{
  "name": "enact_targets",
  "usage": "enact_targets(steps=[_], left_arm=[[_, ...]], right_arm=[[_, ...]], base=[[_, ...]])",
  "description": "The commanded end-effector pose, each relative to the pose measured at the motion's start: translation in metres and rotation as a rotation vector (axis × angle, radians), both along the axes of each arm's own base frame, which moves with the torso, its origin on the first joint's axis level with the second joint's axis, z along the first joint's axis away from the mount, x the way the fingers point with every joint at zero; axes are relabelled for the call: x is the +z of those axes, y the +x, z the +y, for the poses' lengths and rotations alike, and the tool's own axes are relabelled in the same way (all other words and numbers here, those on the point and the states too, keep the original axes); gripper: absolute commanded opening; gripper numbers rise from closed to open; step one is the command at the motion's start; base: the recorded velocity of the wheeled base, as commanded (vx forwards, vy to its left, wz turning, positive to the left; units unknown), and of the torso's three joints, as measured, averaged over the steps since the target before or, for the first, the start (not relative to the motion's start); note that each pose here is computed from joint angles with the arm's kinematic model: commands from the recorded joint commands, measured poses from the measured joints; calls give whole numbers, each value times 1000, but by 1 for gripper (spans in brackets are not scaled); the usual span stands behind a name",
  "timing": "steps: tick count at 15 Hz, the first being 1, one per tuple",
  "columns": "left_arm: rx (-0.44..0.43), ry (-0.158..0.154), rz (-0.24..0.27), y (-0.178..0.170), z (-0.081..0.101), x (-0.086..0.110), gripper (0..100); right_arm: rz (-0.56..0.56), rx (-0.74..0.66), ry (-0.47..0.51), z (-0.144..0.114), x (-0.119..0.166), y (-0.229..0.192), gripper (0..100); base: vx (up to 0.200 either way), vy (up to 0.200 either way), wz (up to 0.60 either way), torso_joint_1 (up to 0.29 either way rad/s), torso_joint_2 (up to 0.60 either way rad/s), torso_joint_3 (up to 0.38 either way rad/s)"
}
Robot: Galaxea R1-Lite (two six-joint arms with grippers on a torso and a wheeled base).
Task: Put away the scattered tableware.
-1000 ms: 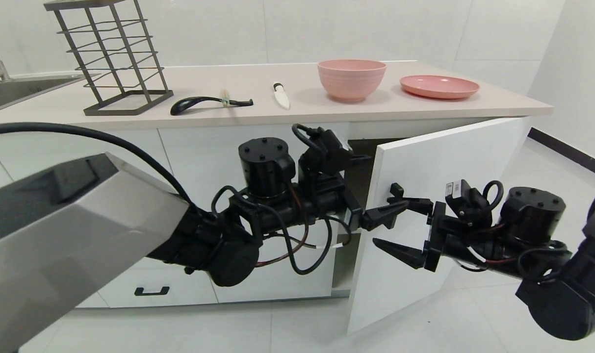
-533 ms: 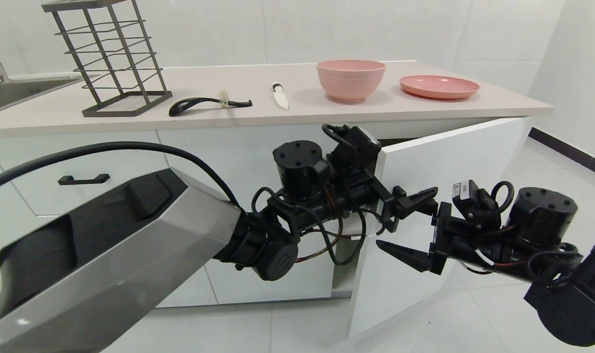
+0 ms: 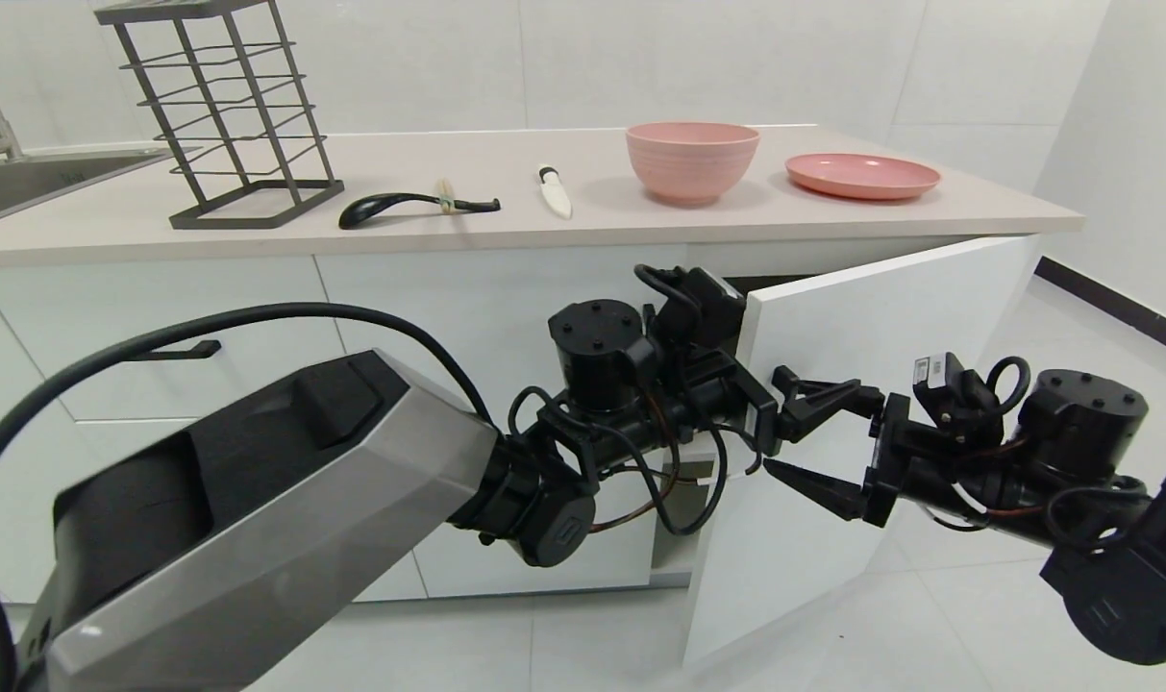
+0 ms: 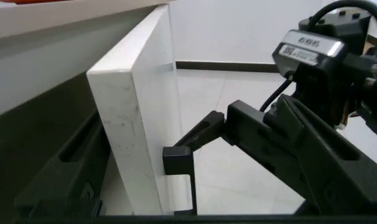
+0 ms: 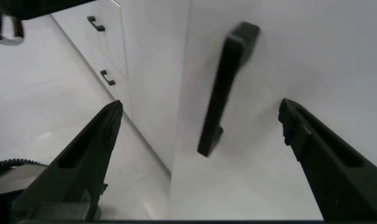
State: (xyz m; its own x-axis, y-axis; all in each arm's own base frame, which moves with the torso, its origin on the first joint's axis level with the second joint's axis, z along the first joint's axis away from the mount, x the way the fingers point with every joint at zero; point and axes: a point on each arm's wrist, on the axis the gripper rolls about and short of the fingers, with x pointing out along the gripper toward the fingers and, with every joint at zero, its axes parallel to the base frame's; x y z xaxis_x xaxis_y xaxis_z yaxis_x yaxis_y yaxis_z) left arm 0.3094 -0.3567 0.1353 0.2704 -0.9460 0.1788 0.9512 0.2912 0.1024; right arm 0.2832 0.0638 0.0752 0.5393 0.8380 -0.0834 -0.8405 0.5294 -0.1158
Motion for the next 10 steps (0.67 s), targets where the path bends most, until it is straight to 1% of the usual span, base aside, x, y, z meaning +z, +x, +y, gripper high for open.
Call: enact_targets(steps=[1, 3, 4, 5, 7, 9, 10], left_arm=[[7, 6, 14, 2, -2, -8, 100], [27, 15, 27, 4, -2, -14, 100], [30, 19, 31, 4, -3, -17, 100], [33, 30, 42, 6, -4, -25, 100], [31, 32, 44, 7, -6, -28, 100], [46, 28, 44, 7, -6, -27, 100], [57, 28, 46, 8, -5, -28, 100]], right_arm=[[50, -44, -11, -10, -9, -3, 100], [80, -58, -19, -16, -12, -12, 100], [85, -58, -19, -16, -9, -20, 100], [90, -52, -24, -18, 1, -48, 100], [104, -55, -48, -24, 7, -92, 100], [0, -101, -59, -33, 26, -107, 100], [-24, -111, -57, -34, 31, -110, 100]], base=[[0, 0, 0, 0, 0, 0], [0, 0, 0, 0, 0, 0], [0, 0, 0, 0, 0, 0], [0, 0, 0, 0, 0, 0], [0, 0, 0, 0, 0, 0], [0, 0, 0, 0, 0, 0], [0, 0, 0, 0, 0, 0]])
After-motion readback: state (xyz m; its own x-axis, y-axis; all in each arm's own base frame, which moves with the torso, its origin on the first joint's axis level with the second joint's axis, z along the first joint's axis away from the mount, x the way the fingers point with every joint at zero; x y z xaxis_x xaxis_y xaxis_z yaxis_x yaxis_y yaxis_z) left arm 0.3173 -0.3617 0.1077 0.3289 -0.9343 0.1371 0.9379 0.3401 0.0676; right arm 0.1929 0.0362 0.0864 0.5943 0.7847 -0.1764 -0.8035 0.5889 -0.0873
